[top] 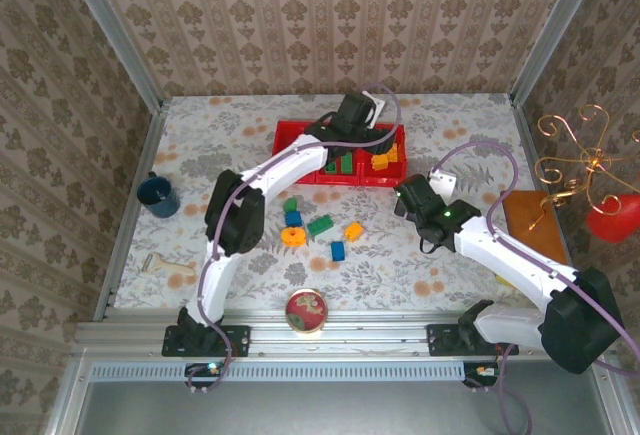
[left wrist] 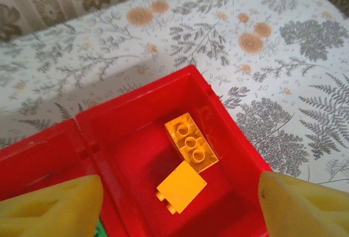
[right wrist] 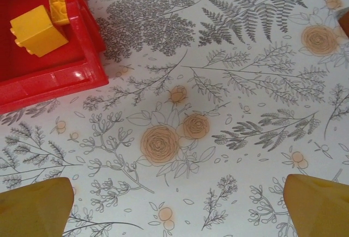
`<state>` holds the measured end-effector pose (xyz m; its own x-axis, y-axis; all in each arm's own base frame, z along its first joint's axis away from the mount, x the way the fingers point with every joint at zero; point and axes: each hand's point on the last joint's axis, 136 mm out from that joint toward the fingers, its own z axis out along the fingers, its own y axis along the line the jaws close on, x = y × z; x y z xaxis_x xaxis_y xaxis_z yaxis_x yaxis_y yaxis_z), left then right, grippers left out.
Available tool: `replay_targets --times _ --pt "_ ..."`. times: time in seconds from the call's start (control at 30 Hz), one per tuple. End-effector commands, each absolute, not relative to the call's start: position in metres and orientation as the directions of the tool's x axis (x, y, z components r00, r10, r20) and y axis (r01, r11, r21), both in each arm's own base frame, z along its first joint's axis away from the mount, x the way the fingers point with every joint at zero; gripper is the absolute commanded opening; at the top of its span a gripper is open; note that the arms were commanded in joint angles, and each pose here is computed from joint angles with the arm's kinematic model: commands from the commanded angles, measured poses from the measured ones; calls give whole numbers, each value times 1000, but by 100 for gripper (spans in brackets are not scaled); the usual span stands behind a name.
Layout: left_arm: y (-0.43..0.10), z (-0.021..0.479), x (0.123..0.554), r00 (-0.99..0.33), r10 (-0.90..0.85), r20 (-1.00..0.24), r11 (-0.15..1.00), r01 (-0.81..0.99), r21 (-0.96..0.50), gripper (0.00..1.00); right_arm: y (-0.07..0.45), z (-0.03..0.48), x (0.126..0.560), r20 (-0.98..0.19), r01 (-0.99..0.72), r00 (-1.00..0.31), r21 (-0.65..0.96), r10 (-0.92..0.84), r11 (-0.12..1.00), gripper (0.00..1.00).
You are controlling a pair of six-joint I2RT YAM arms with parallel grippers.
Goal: Sort the legos into containers by color
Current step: Place the lego in the container.
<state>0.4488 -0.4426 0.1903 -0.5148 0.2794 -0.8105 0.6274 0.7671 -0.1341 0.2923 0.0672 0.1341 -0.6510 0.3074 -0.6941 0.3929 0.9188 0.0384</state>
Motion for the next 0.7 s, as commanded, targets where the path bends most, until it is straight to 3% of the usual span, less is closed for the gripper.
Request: replay_targets --times 0.0,0.2,0.67 --pt "-425 254 447 -428 202 -881 780 615 -120 83 77 144 299 -706 361 -639 77 307 930 100" --pt "-389 285 439 -384 138 -913 820 561 -112 100 90 150 304 -710 319 -642 98 291 943 100" --pt "-236 287 404 -391 -99 -915 925 302 -229 100 134 136 303 -641 249 -720 121 267 961 100"
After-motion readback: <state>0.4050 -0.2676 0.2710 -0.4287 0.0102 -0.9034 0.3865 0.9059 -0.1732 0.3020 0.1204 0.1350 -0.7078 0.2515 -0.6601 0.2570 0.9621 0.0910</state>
